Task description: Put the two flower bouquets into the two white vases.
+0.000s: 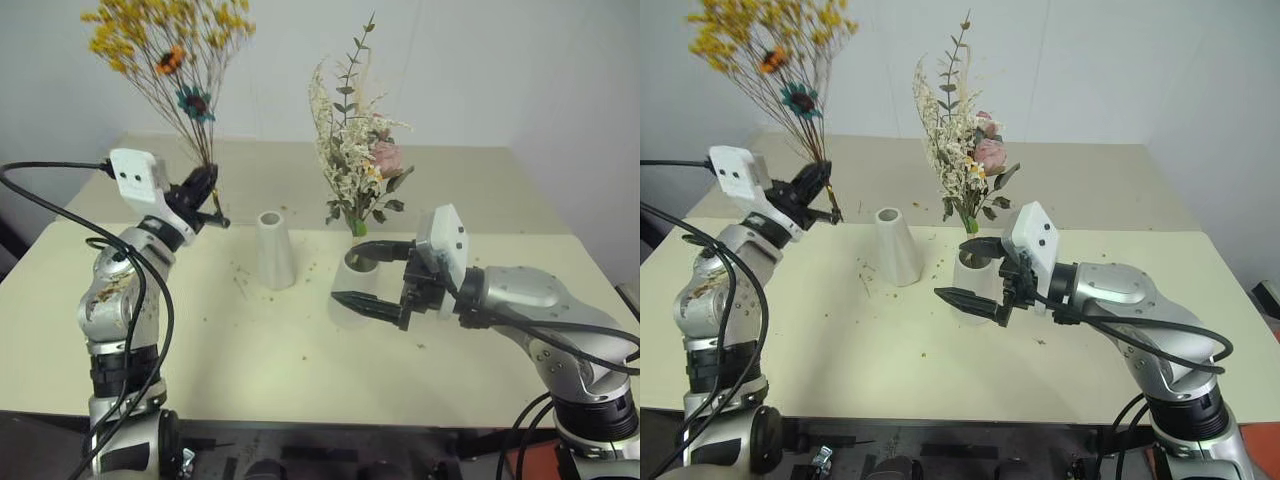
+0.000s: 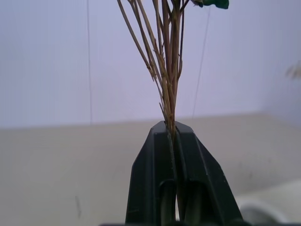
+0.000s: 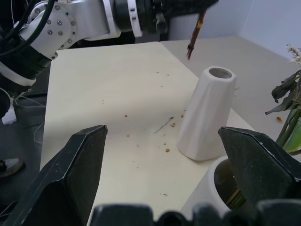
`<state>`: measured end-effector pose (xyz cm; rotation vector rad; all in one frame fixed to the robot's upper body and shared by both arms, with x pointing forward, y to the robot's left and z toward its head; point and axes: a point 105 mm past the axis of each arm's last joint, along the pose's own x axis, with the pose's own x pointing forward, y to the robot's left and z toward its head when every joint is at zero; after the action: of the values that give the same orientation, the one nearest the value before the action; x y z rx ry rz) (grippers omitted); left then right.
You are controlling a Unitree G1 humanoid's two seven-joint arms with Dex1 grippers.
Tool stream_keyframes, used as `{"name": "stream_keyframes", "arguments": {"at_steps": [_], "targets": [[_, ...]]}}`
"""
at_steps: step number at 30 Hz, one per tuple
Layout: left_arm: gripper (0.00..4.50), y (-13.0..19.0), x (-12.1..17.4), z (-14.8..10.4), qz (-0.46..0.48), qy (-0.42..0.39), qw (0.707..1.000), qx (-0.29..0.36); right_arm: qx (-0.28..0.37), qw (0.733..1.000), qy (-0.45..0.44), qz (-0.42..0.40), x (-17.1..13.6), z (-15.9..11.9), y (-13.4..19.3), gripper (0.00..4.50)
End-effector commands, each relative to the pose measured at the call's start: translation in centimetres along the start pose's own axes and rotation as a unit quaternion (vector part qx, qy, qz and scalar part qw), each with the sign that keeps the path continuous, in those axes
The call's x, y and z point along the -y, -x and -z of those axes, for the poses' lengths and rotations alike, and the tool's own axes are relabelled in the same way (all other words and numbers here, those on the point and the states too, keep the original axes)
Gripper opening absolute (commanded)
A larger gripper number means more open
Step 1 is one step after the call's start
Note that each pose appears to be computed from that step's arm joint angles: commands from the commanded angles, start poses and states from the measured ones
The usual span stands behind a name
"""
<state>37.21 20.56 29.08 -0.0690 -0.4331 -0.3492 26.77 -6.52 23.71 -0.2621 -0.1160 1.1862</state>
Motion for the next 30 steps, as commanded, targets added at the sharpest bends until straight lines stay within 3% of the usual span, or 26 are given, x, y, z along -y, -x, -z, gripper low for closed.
{"name": "stream_keyframes", "arguments": {"at_steps": [1,6,13,24,30], "targets": [[0.01,-0.7,-0.2,-3.1,0.008,0.001,0.998,0.067,0.02,0.999,0.026,0.003,-0.5,-1.0,0.1,4.5],[0.01,-1.7,-0.1,-4.4,0.018,0.04,0.995,0.085,0.024,0.999,0.025,0.011,-0.6,-0.9,0.0,4.5],[0.01,-3.4,2.0,-3.6,0.101,0.071,0.992,0.029,0.034,0.999,0.024,0.022,-0.8,-1.0,-0.3,4.5],[0.01,-4.2,4.5,-3.3,0.225,0.095,0.969,0.019,0.042,0.998,0.021,0.04,-1.0,-0.9,-0.2,4.5],[0.01,-3.8,4.9,-2.5,0.242,0.099,0.965,0.003,0.043,0.998,0.02,0.044,-1.1,-0.9,-0.2,4.5]]}}
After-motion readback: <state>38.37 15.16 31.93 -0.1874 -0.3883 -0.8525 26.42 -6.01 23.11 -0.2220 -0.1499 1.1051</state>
